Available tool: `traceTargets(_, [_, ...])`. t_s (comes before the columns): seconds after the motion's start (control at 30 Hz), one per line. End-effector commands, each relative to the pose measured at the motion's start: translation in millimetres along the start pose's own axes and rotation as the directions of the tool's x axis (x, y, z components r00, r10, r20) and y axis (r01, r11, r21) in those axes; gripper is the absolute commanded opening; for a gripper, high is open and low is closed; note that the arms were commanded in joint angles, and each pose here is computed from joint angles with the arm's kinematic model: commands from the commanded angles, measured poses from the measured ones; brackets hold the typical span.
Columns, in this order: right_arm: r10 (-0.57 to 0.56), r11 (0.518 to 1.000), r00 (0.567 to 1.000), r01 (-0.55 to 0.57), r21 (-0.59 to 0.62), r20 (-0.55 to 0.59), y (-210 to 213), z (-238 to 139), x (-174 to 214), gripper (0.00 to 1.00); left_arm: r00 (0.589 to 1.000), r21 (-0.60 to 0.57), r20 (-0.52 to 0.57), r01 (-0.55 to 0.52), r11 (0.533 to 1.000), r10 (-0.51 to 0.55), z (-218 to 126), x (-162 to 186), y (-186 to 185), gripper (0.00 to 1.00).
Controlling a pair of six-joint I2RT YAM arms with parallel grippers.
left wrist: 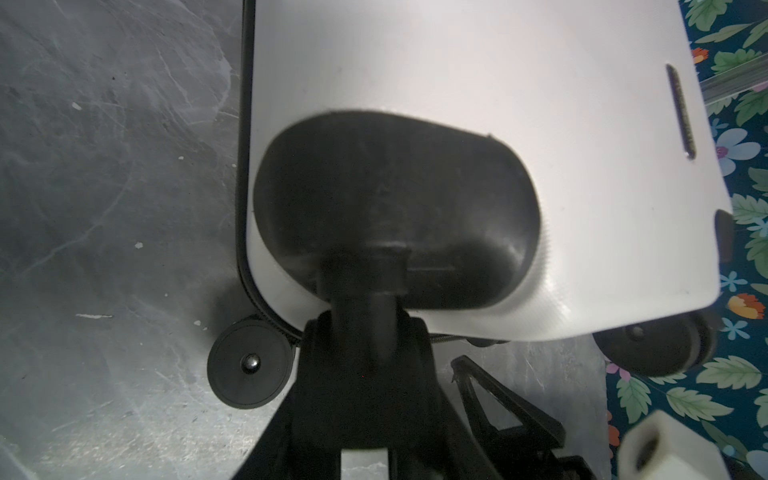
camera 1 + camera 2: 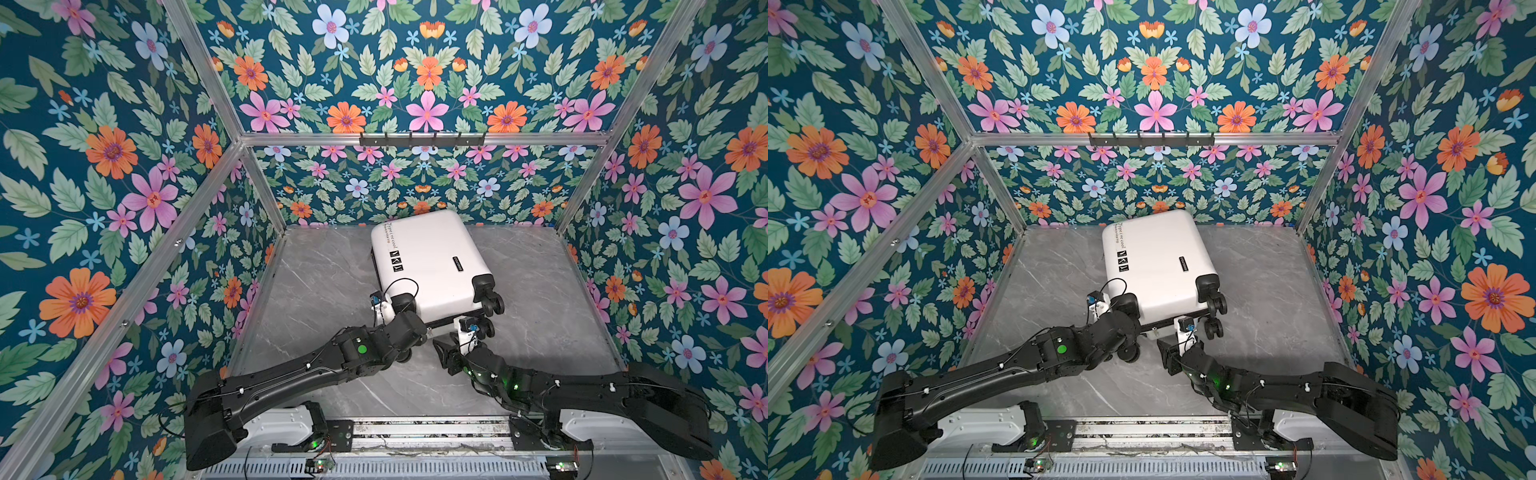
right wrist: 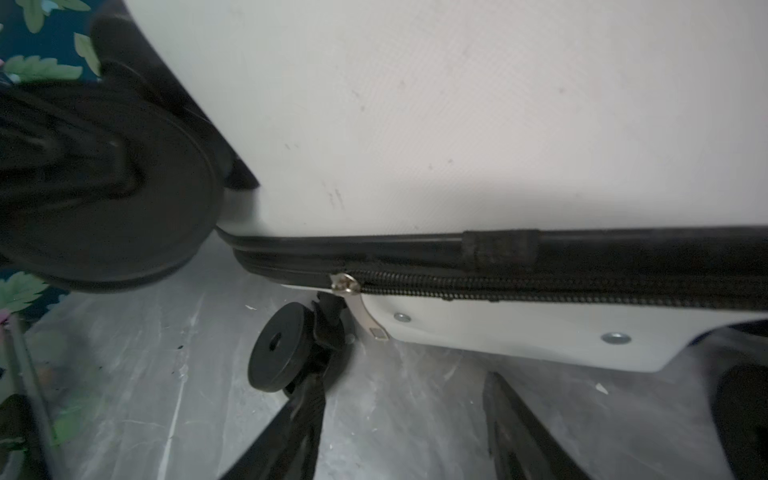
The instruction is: Pack the luggage
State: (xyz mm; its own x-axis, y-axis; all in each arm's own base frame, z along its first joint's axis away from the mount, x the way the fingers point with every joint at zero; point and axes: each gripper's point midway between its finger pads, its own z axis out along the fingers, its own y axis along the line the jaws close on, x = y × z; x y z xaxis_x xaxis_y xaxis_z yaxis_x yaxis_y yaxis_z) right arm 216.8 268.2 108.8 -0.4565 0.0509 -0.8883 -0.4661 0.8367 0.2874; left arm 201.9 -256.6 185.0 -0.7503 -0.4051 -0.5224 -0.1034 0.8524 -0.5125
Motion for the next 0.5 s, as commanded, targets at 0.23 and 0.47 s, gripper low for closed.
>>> traceTargets(0.23, [-0.032, 0.999, 0.994, 0.035, -0.033, 0.102, 19, 24, -14, 0.59, 1.0, 0.037, -0.011, 0.012, 0.999, -0.012, -9, -2, -4, 0.0])
traceTargets(0.47, [-0.035, 0.999, 0.99, 0.036, -0.004, 0.139, 19, 38, -17, 0.58, 1.0, 0.039, -0.018, 0.024, 0.999, -0.023, -13, -2, 0, 0.0])
